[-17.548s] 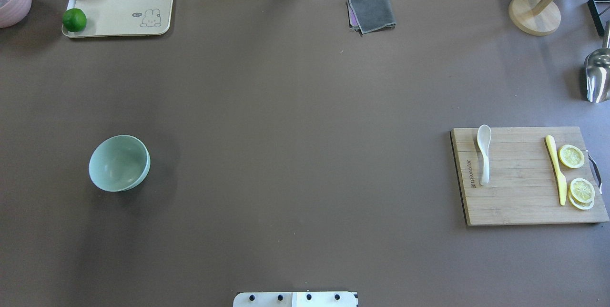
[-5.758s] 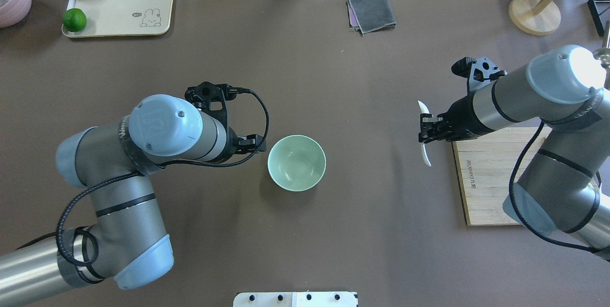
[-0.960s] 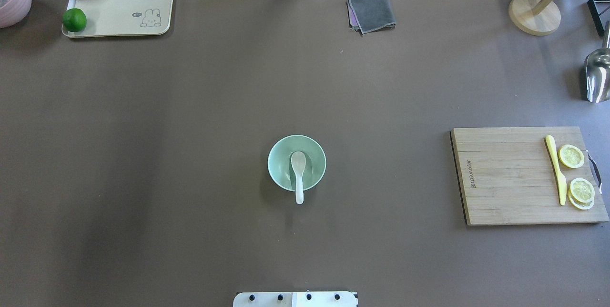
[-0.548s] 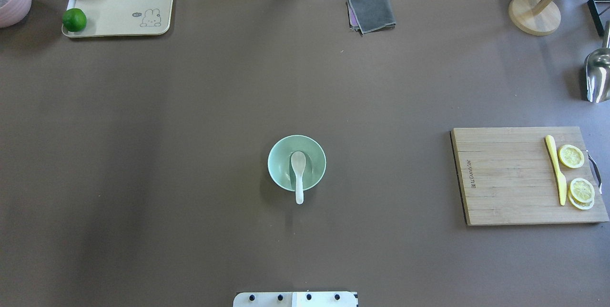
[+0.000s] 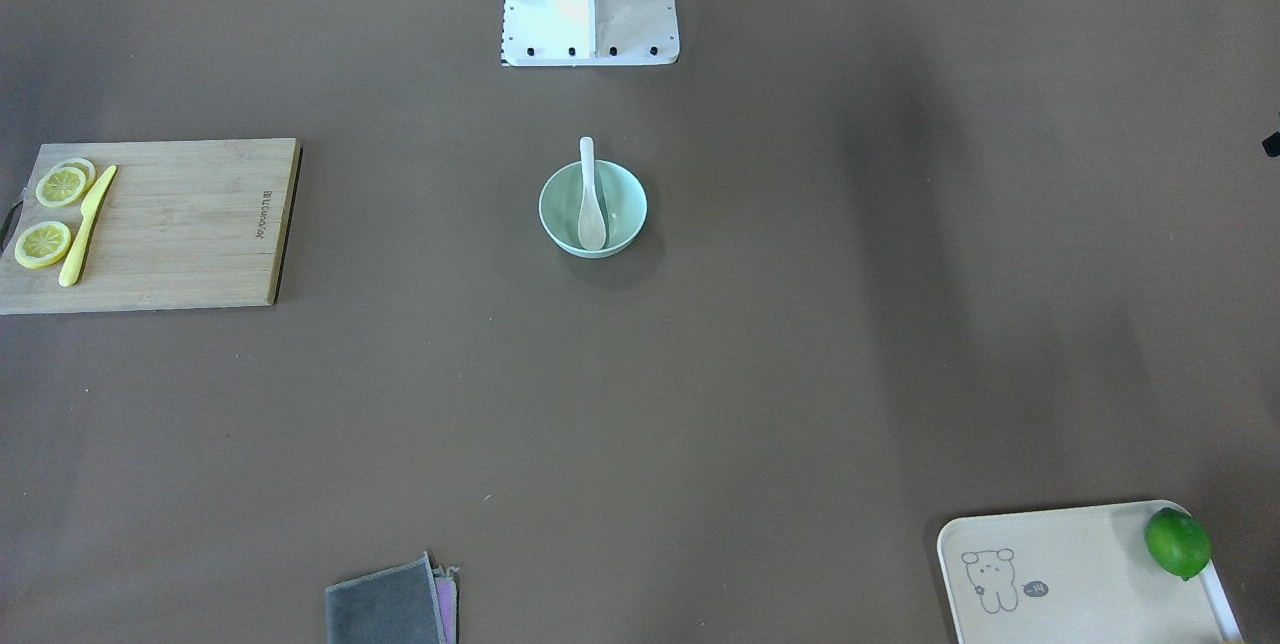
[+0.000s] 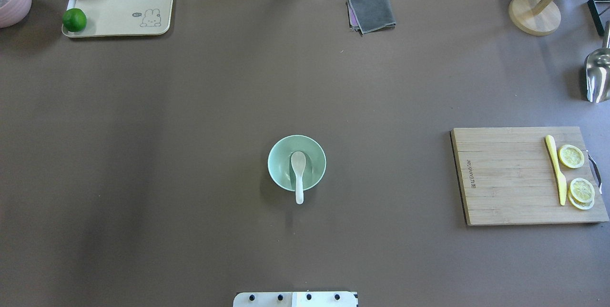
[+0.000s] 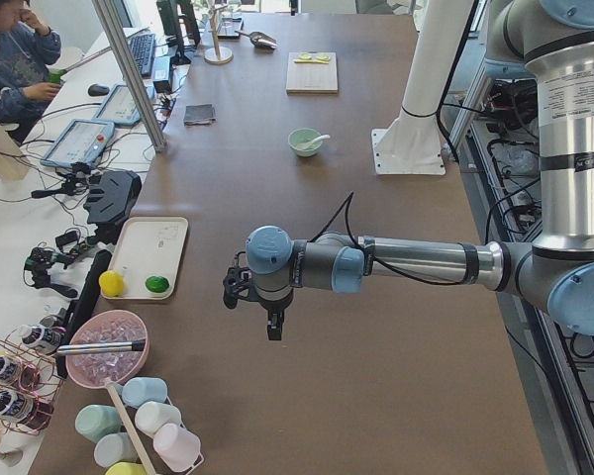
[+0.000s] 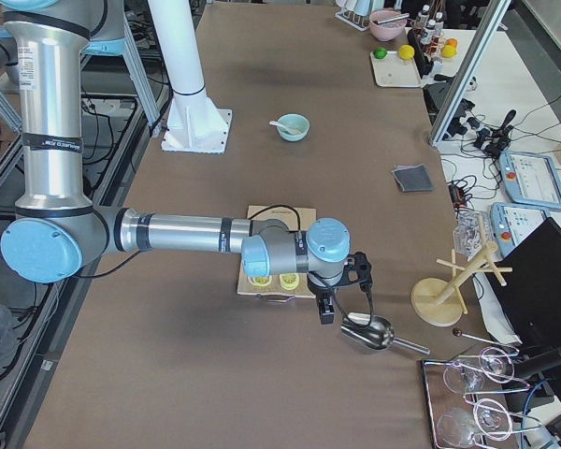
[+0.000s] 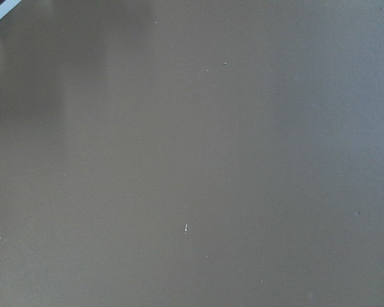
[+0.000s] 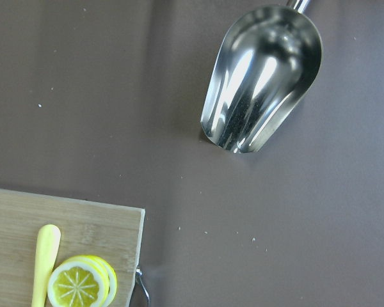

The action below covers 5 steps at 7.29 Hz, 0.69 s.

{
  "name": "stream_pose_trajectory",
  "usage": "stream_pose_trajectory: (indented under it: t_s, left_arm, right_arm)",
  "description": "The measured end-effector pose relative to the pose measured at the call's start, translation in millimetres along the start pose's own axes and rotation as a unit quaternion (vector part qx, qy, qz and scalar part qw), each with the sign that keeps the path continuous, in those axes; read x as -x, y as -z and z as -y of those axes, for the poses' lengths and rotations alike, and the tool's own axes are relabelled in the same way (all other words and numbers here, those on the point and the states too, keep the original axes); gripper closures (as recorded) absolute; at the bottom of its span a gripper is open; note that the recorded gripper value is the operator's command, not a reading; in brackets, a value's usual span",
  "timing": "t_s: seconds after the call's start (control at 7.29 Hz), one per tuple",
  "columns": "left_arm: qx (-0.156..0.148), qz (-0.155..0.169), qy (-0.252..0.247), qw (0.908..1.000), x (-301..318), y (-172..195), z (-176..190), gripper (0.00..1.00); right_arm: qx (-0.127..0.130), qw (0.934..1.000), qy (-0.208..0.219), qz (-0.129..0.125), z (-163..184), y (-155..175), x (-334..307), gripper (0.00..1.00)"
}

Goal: Place spoon in bowl

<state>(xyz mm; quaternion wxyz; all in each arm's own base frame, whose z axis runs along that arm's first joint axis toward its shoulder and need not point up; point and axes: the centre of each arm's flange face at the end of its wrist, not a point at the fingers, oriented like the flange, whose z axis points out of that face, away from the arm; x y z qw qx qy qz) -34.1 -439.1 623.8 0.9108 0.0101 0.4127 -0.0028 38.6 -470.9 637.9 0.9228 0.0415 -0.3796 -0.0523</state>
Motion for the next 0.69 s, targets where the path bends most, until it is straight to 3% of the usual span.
stream_pose_trajectory:
  t_s: [0.41,0.69]
  left_arm:
    - [0.020,-0.006,0.022,0.9995,-8.9,14.7,-4.9,0.03]
    - [0.031,-0.005,-0.032,0.9990,3.7,25.7,-11.7,0.03]
  right_arm:
    - [0.007,0.9999,-0.007,0.003,-7.2,0.5,1.9,0.00]
    - [0.009,0.9999,-0.009,0.002,-7.5,-0.3,1.0,0.00]
